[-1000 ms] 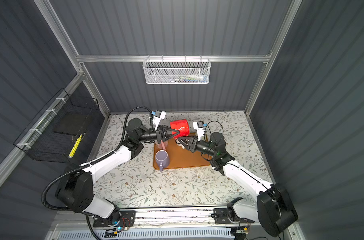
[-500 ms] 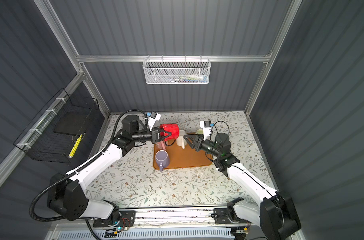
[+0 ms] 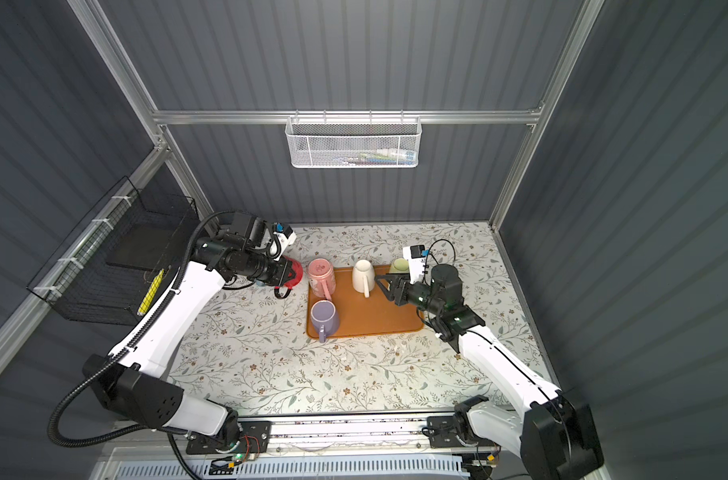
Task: Turn the mug right side up
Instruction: Place the mug at the top-left of the table.
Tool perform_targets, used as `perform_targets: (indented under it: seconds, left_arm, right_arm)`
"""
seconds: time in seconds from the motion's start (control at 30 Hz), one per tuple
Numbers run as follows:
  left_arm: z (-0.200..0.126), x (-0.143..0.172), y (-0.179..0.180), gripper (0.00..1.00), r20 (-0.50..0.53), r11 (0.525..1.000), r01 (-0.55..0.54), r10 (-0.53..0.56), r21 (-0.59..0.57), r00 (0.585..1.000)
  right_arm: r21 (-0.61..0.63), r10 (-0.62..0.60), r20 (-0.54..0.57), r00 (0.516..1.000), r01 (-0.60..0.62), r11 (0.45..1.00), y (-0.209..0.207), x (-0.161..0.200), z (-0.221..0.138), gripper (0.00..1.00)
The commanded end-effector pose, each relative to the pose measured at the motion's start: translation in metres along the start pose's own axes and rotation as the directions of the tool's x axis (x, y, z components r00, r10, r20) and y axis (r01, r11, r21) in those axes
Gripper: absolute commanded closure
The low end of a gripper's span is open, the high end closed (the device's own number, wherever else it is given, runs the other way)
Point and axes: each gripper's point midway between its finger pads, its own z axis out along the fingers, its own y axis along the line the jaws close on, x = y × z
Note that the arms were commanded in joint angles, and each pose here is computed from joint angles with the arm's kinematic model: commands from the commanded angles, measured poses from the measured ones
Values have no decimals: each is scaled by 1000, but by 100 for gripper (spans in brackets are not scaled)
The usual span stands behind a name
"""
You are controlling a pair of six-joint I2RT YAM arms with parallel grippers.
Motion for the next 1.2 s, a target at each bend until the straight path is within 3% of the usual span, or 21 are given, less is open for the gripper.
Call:
perform_targets:
  seconds: [0.0,0.33,0.77,1.17]
  left_arm:
    - [4,37,41,100,-174,991,9,-32,-132,984]
    - [44,46,88,100,-326,960,0,-95,-281,940]
    - [65,69,151,100,-282,917,142,-258,-373,924]
    - [91,44,182,100,-257,917,158,-263,-366,930]
  right_arm:
    - [-3,-17,-12,1000,17,1000,-3,0,5,50]
    - [-26,-30,-25,999,30,999,-4,6,9,50]
    - [-12,-42,-32,999,42,999,-8,12,8,50]
    - [-6,-33,-34,999,32,999,-8,12,6,50]
